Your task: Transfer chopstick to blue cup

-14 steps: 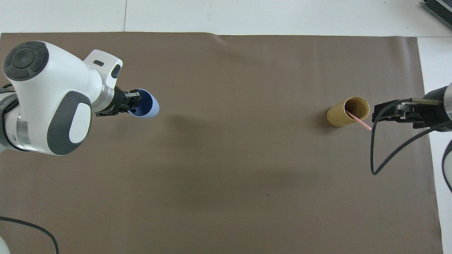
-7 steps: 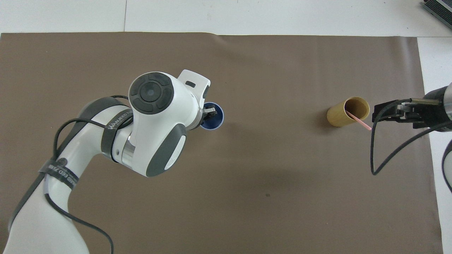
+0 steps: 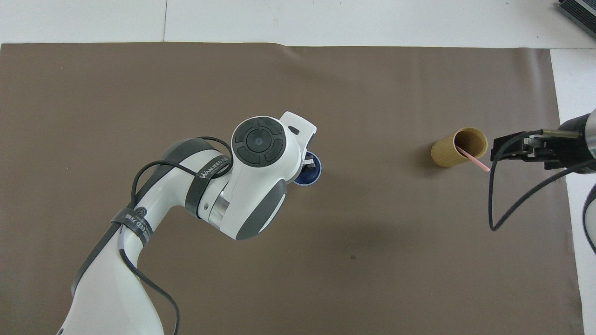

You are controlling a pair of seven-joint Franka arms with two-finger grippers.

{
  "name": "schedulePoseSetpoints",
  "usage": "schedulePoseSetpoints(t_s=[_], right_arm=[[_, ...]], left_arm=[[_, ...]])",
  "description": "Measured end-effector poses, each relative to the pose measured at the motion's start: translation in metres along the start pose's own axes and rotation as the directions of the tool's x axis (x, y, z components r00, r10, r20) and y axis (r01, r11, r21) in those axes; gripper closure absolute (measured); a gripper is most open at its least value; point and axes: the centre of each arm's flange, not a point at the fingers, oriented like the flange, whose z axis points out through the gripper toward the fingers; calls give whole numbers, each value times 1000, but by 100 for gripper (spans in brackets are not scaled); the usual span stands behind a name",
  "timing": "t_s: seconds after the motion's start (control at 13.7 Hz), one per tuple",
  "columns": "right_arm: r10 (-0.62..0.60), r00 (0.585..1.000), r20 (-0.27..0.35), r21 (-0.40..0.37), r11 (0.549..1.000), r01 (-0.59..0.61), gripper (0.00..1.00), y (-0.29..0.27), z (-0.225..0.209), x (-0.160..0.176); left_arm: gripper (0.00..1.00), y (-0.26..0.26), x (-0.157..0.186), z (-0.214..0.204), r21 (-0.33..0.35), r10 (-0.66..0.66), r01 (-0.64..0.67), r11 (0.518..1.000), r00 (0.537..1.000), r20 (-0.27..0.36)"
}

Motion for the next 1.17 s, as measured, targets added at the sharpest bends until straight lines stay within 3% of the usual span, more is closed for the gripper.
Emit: schedulePoseSetpoints(t_s=[0.15,0.37,0.44,0.73,0.95,1.17], right_arm=[[6,999,-48,9,1000,-6,0,8,-1,9],[-41,998,-57,5,999,41,0,21,30,22],[-51,998,-42,3,999,51,0,23,50,24],[-103,995,-4,-25,994,103,0,24,132,18],[-168,986,20,-30,985,168,4,27,164,9],[-205,978,31,-29,978,206,39,28,167,2]], left_arm=[[95,4,-4,12,12,9,-10,1000,1000,10],[95,4,-3,25,15,8,-9,1000,1000,13],[88,4,-2,29,17,8,-8,1000,1000,14],[40,4,1,26,15,8,-8,1000,1000,2],[3,-11,13,-8,11,-21,21,1000,1000,-19],[0,-50,30,-68,12,-58,59,998,998,-31]])
